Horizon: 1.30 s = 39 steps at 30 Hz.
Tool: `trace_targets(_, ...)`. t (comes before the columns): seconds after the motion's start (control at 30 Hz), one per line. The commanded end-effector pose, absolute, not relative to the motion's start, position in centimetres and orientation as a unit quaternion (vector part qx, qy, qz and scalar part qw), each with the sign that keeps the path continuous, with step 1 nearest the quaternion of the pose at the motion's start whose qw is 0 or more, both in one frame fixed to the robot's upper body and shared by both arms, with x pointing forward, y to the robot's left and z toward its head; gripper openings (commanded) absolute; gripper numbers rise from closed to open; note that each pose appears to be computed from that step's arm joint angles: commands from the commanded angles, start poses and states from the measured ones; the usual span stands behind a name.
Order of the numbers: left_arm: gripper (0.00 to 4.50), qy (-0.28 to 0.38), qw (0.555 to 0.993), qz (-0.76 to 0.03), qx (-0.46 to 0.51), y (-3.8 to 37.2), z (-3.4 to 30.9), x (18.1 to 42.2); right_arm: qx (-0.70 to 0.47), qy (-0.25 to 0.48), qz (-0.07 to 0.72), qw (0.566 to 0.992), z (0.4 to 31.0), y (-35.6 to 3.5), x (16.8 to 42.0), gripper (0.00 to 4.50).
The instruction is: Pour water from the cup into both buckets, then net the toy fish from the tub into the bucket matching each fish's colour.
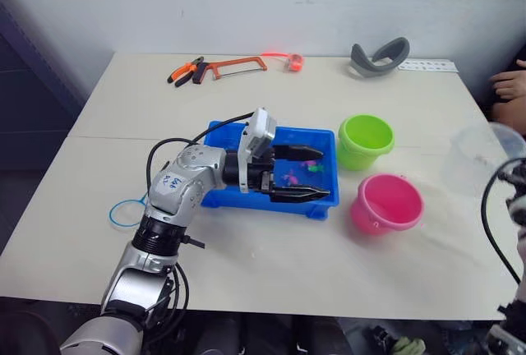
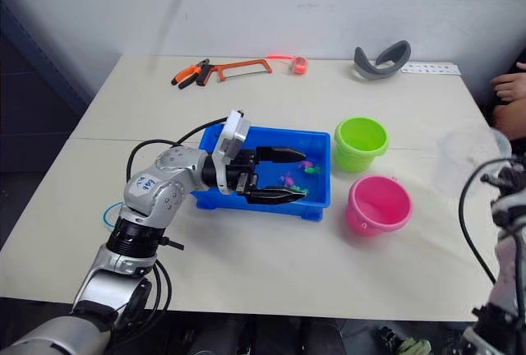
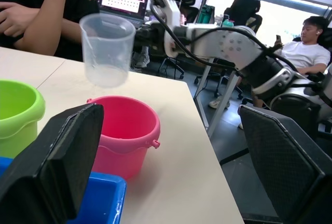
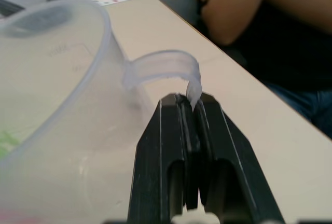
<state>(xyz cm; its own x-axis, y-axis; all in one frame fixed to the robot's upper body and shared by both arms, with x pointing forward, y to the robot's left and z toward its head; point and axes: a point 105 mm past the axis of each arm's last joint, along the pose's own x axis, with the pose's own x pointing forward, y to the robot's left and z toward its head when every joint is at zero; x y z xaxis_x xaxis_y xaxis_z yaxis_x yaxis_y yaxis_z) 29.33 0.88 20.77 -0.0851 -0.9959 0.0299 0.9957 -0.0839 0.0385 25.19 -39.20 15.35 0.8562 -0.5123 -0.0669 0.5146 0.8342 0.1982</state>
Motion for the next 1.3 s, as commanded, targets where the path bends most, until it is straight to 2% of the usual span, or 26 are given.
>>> trace_targets(0.03,4.5,-0.043,0.654,-0.755,0.012,0.5,21.4,28.5,0.126,0.005,-0.295,0.947,14.4,-39.2,22.1,0.03)
trace_targets(0.27,4.5,-0.046,0.634,-0.772,0.021,0.1,21.5,28.0,0.171,0.02,-0.304,0.937,11.3,-38.4,21.4,0.03)
trace_targets(0.43,4.5,-0.048,0.633,-0.772,0.022,0.1,21.5,28.1,0.204,0.004,-0.309,0.929,10.8,-38.9,21.7,0.03)
trace_targets(0.57,4.5,-0.05,0.633,-0.773,0.024,0.0,21.5,28.1,0.185,0.023,-0.301,0.935,9.9,-38.7,21.6,0.03)
trace_targets(0.67,4.5,-0.05,0.633,-0.772,0.025,0.0,21.5,28.1,0.177,0.031,-0.307,0.935,9.3,-38.6,21.1,1.0)
trace_targets(0.87,4.5,-0.05,0.635,-0.771,0.025,0.1,21.3,28.2,0.156,0.04,-0.327,0.931,9.5,-38.4,18.3,4.1)
trace_targets(0.9,4.5,-0.05,0.635,-0.77,0.026,0.1,21.3,28.2,0.148,0.041,-0.329,0.932,9.8,-38.2,17.6,4.47)
trace_targets(1.07,4.5,-0.045,0.643,-0.764,0.026,0.3,20.9,28.4,0.089,0.034,-0.308,0.947,12.9,-37.4,15.2,4.47)
trace_targets(1.2,4.5,-0.039,0.66,-0.75,0.013,0.5,20.9,28.8,0.048,-0.002,-0.168,0.985,17.5,-35.0,16.8,4.47)
trace_targets(1.3,4.5,-0.04,0.667,-0.744,0.007,0.7,21.1,29.0,0.023,-0.013,-0.074,0.997,19.7,-33.3,18.4,4.47)
